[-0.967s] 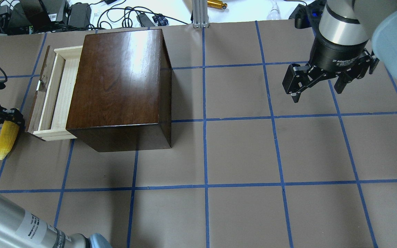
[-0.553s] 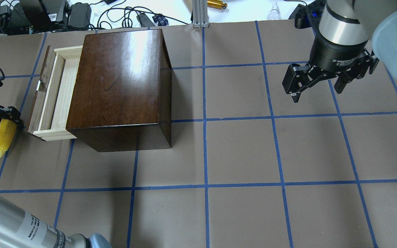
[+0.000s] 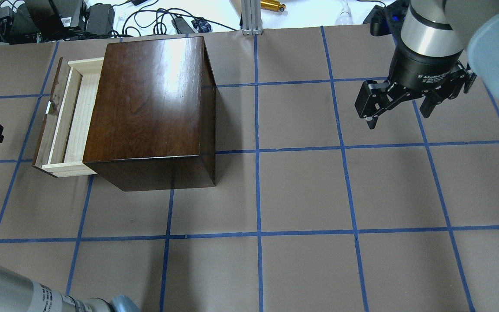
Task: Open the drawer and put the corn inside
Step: 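Lift the corn and carry it over the open drawer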
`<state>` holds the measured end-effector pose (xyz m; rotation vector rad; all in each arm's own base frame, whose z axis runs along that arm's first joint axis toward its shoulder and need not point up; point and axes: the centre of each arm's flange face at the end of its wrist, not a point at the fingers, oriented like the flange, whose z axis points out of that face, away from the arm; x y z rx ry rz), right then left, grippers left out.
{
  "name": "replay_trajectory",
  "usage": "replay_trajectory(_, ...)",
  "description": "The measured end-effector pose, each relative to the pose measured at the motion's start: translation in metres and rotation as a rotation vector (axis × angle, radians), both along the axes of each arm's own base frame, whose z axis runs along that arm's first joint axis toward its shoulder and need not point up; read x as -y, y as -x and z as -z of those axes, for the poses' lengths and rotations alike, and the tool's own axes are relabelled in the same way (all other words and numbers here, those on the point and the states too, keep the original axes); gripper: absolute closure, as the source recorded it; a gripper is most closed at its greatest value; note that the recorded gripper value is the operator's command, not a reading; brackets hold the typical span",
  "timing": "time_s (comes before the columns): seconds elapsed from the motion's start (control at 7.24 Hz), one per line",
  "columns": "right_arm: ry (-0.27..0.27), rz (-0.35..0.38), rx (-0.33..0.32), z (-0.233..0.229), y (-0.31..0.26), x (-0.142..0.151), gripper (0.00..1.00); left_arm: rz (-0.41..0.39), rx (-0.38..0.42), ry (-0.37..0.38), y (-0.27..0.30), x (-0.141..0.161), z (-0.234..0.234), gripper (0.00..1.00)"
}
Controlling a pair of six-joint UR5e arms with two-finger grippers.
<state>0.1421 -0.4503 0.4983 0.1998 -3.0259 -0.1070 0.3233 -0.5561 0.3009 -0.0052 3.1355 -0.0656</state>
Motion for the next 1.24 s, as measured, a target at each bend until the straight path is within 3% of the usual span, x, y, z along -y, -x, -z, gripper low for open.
replay_trajectory(0.55, 0.0, 0.0, 0.0, 0.0, 0.0, 0.0, 0.0, 0.012, 0.012, 0.054, 0.048, -0.016, -0.085, 1.0)
replay_trajectory(0.83, -0.001, 0.0, 0.0, 0.0, 0.0, 0.0, 0.0, -0.002, 0.011, 0.072, 0.093, -0.003, -0.1, 1.0)
replay_trajectory(1.24, -0.001, 0.0, 0.0, 0.001, 0.0, 0.0, 0.0, -0.111, -0.012, 0.09, 0.193, 0.036, -0.107, 1.0)
